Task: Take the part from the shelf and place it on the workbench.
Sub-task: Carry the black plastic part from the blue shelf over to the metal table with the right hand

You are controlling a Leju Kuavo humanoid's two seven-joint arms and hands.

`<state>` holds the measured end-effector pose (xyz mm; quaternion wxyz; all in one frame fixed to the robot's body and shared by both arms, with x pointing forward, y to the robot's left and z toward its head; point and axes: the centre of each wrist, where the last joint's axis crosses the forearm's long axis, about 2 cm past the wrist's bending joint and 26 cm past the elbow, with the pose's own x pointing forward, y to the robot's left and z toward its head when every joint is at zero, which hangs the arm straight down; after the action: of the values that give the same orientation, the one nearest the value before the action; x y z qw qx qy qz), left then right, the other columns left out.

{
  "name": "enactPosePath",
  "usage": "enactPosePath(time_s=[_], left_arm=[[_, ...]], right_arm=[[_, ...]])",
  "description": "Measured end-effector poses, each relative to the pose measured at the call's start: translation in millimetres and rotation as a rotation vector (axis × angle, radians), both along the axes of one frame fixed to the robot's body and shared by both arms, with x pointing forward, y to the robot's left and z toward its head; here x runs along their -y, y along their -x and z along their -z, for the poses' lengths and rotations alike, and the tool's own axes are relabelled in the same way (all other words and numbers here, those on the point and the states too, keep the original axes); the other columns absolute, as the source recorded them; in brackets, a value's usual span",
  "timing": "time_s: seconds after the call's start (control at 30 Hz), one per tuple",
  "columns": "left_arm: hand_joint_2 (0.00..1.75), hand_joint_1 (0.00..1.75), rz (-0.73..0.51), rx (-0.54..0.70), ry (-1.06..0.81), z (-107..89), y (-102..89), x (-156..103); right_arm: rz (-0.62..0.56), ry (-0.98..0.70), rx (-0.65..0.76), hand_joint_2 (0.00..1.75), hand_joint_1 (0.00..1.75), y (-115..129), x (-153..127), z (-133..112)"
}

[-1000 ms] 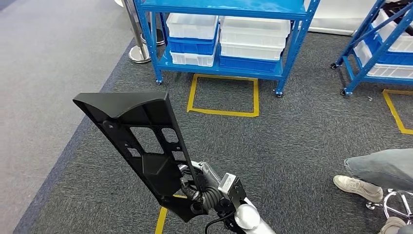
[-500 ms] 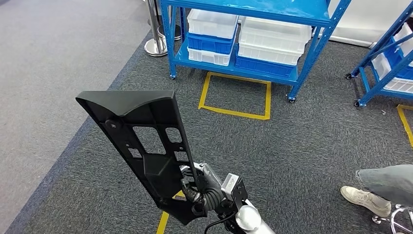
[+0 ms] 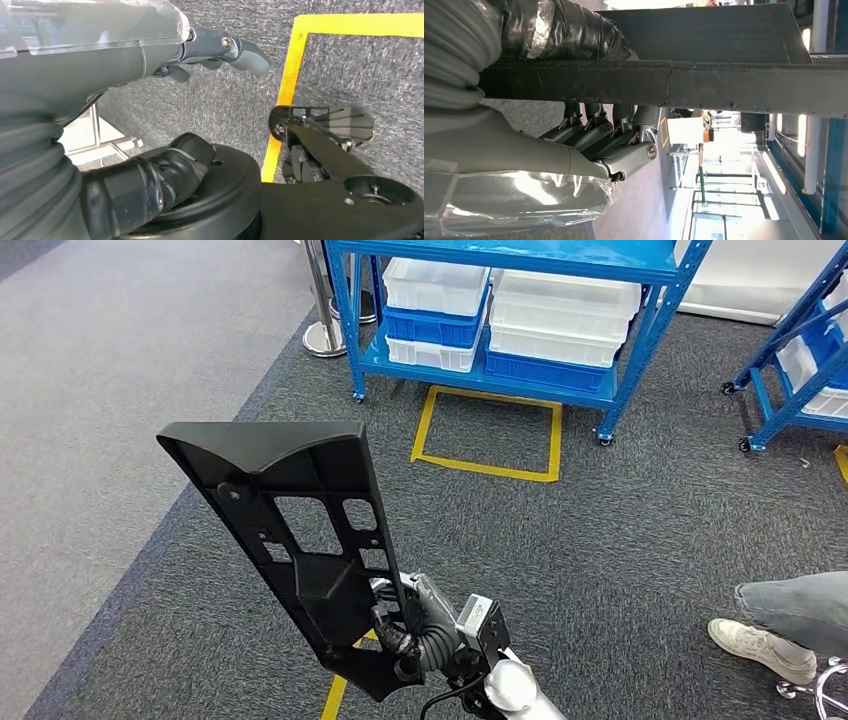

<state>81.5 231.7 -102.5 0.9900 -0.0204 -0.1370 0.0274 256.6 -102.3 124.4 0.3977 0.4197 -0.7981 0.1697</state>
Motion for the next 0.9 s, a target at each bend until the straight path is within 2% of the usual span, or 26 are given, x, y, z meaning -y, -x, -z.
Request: enactPosePath(time_s=[0.57,0.9], left_arm=[[1.75,0.0,0.006,0.002,0.014,1.0,6.1,1.2],[1.75,0.0,0.002,0.004,0.006,0.3,2.7,1.8]], right_arm=[[-0.002,-0.004,0.009,1.75,1.75,0.0,0.4,-2.3],[-0.003,-0.008,0.016,1.75,1.75,-0.5,-0.4,-4.5]])
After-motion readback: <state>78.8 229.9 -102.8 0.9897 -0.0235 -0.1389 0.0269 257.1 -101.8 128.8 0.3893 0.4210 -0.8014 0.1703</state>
